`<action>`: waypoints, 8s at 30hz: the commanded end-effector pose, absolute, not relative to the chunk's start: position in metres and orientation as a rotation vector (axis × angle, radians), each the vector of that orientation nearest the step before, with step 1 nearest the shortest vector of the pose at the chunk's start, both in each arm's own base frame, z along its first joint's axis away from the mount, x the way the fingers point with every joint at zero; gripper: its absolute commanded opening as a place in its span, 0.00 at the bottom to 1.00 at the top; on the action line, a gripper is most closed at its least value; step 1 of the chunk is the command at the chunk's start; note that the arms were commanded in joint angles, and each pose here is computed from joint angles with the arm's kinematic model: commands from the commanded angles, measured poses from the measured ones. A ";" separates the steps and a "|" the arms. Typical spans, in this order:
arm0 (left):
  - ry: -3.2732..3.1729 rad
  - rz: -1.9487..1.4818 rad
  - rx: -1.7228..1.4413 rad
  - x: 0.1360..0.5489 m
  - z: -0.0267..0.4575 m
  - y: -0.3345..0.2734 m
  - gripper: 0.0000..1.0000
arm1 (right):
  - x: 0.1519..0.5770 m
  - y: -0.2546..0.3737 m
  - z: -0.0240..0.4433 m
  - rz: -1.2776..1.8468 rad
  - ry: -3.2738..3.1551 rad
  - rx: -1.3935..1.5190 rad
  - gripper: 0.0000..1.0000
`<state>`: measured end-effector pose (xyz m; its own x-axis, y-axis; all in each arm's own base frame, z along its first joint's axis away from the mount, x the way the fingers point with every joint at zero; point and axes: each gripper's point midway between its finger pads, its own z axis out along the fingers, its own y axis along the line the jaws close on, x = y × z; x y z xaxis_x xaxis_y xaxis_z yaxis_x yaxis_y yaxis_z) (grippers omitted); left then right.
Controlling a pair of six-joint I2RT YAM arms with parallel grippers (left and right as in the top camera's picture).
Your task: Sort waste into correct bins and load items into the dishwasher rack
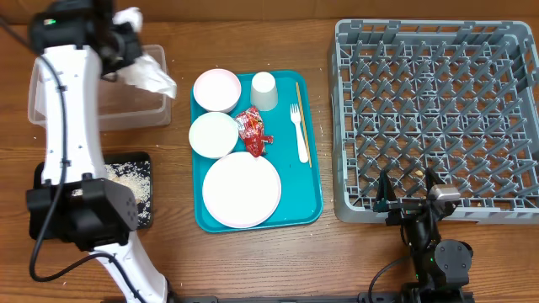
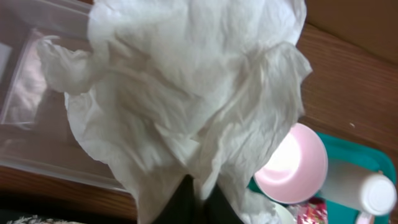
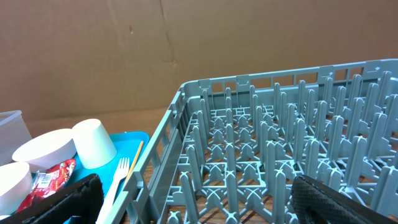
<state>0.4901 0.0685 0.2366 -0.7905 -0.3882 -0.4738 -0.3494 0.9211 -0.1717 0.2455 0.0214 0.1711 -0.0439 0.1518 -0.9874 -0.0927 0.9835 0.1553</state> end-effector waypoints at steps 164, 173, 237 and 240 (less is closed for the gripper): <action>2.731 -0.260 -0.567 0.346 0.309 0.025 1.00 | 0.246 0.022 0.169 0.195 1.599 0.044 1.00; 2.772 -0.312 -0.603 0.266 0.270 0.009 1.00 | 0.246 0.022 0.169 0.195 1.599 0.043 1.00; 2.293 -0.417 -2.005 0.216 0.152 0.175 1.00 | 0.147 0.137 0.296 1.202 1.220 -0.373 1.00; 2.294 -0.417 -2.005 0.216 0.152 0.175 1.00 | 0.158 0.132 0.307 1.153 1.257 -0.324 1.00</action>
<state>0.2164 0.1745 0.1533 -0.1644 -0.9796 0.1158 -0.9600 0.1319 -0.2469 0.1560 0.1389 0.2755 -0.1685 0.4621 -0.8707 -0.8294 0.4108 0.3786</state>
